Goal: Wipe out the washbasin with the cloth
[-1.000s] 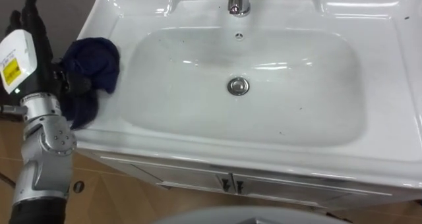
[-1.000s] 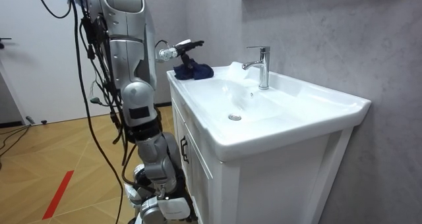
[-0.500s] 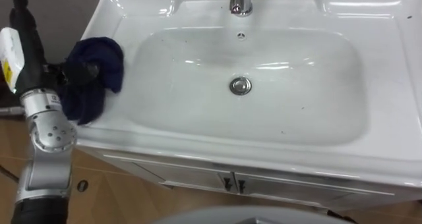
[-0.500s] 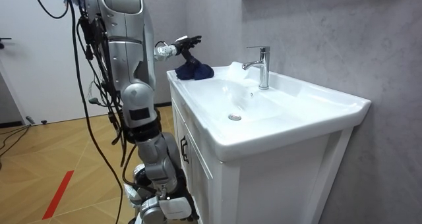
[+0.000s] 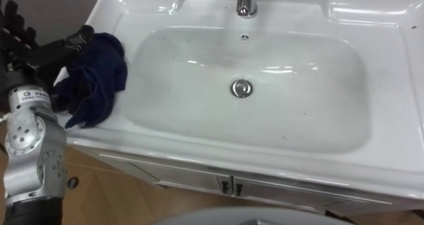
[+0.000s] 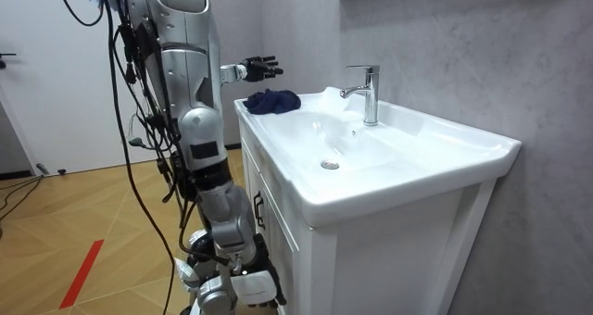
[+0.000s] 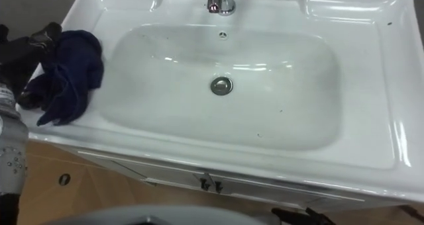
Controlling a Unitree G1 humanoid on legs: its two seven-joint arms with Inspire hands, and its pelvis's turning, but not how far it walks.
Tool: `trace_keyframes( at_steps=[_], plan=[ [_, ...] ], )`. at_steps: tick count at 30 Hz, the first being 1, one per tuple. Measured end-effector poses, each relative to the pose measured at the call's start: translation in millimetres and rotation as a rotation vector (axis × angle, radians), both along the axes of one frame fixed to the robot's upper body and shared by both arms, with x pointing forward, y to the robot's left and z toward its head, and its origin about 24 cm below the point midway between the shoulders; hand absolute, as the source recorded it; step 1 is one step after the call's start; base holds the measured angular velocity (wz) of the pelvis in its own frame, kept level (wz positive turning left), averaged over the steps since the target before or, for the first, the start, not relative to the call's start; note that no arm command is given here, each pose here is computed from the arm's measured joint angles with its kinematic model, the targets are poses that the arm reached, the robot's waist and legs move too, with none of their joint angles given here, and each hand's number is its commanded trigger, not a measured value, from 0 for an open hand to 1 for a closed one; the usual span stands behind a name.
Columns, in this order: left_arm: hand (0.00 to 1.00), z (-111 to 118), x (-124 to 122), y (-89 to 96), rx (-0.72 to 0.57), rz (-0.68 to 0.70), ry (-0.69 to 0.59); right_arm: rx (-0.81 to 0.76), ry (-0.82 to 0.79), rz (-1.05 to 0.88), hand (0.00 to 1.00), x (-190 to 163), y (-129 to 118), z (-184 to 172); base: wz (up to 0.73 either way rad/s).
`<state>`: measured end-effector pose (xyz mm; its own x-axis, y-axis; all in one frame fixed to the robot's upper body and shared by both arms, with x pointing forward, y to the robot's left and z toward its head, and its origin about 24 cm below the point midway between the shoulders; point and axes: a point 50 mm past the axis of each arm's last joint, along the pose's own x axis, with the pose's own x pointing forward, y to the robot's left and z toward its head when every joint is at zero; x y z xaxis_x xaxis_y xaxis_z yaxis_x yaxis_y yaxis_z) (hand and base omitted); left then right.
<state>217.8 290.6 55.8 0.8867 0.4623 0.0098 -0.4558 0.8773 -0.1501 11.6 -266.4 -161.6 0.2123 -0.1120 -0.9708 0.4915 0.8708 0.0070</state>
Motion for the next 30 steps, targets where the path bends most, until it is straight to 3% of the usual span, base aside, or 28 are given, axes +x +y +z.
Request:
trace_keyframes(
  at_steps=[6,12,16,19,21,25,28,30],
  plan=[
    [0.00,3.8,-7.2,17.3,-0.005,0.118,0.000,-0.008,-0.001,-0.013,0.00,-2.0,-0.9,0.6,-0.01],
    [0.00,16.3,-31.5,54.3,0.007,0.419,-0.041,-0.038,0.021,-0.032,0.00,-9.9,-4.1,1.3,0.02],
    [0.00,12.4,-53.4,67.1,0.008,0.565,-0.037,-0.058,0.049,-0.043,0.00,-18.8,-5.0,1.6,0.00],
    [0.00,-9.5,-80.6,79.7,-0.005,0.685,0.064,-0.084,0.060,-0.038,0.00,-19.0,-6.4,1.9,0.05],
    [0.00,-39.1,-102.5,86.1,-0.060,0.768,0.195,-0.101,0.065,-0.042,0.00,-17.9,-7.1,2.0,0.08],
    [0.00,-75.0,-137.2,86.1,-0.127,0.863,0.363,-0.108,0.055,-0.040,0.00,-20.5,-6.2,2.8,0.17],
    [0.00,-105.6,-173.5,78.5,-0.171,0.932,0.529,-0.095,0.067,-0.055,0.00,-22.0,-4.4,2.2,0.12],
    [0.00,-139.8,-210.3,61.6,-0.233,0.970,0.746,-0.087,0.073,-0.061,0.00,-22.4,-3.8,1.9,0.13]
  ],
)
